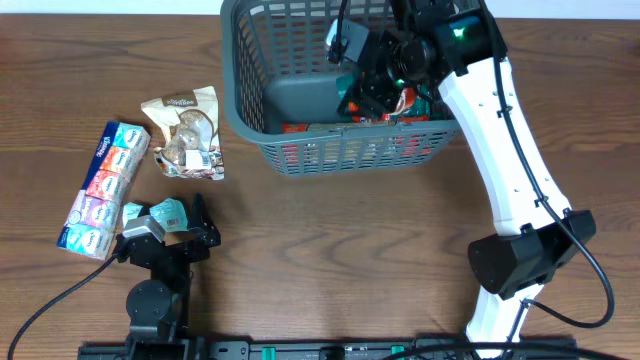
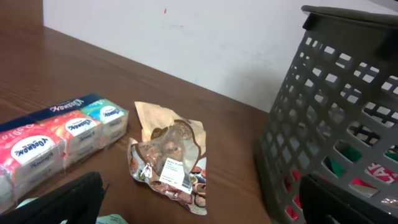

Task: Pack container
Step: 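Raise the right gripper out of the basket to the side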

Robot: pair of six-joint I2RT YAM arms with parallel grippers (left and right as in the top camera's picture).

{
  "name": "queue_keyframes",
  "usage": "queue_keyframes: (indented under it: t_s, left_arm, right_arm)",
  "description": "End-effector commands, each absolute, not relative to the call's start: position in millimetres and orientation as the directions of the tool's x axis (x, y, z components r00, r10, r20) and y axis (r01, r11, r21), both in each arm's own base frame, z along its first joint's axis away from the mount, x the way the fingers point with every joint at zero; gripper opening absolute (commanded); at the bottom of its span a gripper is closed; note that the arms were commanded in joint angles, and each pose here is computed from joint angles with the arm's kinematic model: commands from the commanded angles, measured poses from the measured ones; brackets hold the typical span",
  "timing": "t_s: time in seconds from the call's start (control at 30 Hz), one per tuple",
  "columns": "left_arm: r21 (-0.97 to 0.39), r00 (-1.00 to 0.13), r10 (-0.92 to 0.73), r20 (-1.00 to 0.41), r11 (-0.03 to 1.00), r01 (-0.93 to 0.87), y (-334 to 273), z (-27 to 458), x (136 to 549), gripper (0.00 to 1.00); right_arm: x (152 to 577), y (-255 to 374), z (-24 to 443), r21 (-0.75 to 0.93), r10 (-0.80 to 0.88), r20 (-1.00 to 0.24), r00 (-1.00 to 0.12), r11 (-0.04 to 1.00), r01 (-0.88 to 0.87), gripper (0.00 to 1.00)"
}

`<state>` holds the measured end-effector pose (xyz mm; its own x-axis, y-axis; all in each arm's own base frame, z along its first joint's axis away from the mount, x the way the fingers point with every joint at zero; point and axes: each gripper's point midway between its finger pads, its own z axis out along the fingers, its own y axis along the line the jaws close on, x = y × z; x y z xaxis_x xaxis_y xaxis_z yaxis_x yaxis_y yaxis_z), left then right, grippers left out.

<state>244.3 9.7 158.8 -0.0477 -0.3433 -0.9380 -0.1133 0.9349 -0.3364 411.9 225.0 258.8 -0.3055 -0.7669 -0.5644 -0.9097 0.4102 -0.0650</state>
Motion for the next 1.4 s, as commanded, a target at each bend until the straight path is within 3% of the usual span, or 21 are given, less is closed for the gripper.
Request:
queue_keyframes:
  t_s: [0.0, 0.17, 0.3, 0.43, 0.5, 0.63, 1.1, 1.27, 1.37]
  left_arm:
    - [-0.330, -0.068, -0.340, -0.938, 0.935, -0.130, 11.6, 148.0, 244.3, 0.99]
    - [-0.330, -0.068, -0.340, -0.938, 0.935, -0.130, 11.6, 148.0, 244.3, 0.99]
    - [-0.330, -0.068, -0.340, -0.938, 0.935, -0.131, 11.7, 148.0, 244.3, 0.99]
    - [-0.330, -0.069, -0.340, -0.938, 0.935, -0.131, 11.6, 147.9, 244.3, 0.99]
    - [-0.330, -0.069, -0.340, -0.938, 0.935, -0.131, 11.6, 147.9, 244.3, 0.99]
    - [-0.330, -0.068, -0.340, -0.938, 0.935, -0.130, 11.6, 148.0, 244.3, 0.98]
    - [-0.362, -0.051, -0.370, -0.928, 0.924, -0.122, 10.7, 152.9, 244.6, 0.98]
    - [-0.369, -0.008, -0.372, -0.928, 0.923, -0.106, 11.3, 186.1, 239.8, 0.99]
    - [-0.348, -0.105, -0.365, -0.925, 0.926, -0.144, 12.1, 197.7, 230.1, 0.99]
  right_arm:
    - [411.0, 230.5, 277.4, -0.046, -0.717, -0.611, -0.335, 0.455, -0.890, 0.99]
    - [429.7, 218.5, 304.0, -0.063, -0.616, -0.670, -0.414, 0.603, -0.795, 0.99]
    - [453.4, 171.1, 338.8, -0.121, -0.455, -0.711, -0.537, 0.830, -0.544, 0.99]
    - [458.3, 103.0, 373.0, -0.160, -0.252, -0.758, -0.602, 0.966, -0.202, 0.99]
    - [454.1, 73.6, 386.8, -0.165, -0.176, -0.779, -0.601, 0.984, -0.073, 0.99]
    - [444.6, 42.7, 402.6, -0.171, -0.135, -0.797, -0.588, 0.985, 0.004, 0.99]
    - [430.2, 29.1, 388.0, -0.186, -0.132, -0.743, -0.656, 0.982, 0.013, 0.99]
    - [426.5, 24.7, 383.6, -0.196, -0.135, -0.725, -0.675, 0.981, 0.014, 0.99]
    - [426.8, 15.1, 385.1, -0.223, -0.137, -0.724, -0.676, 0.974, 0.041, 0.99]
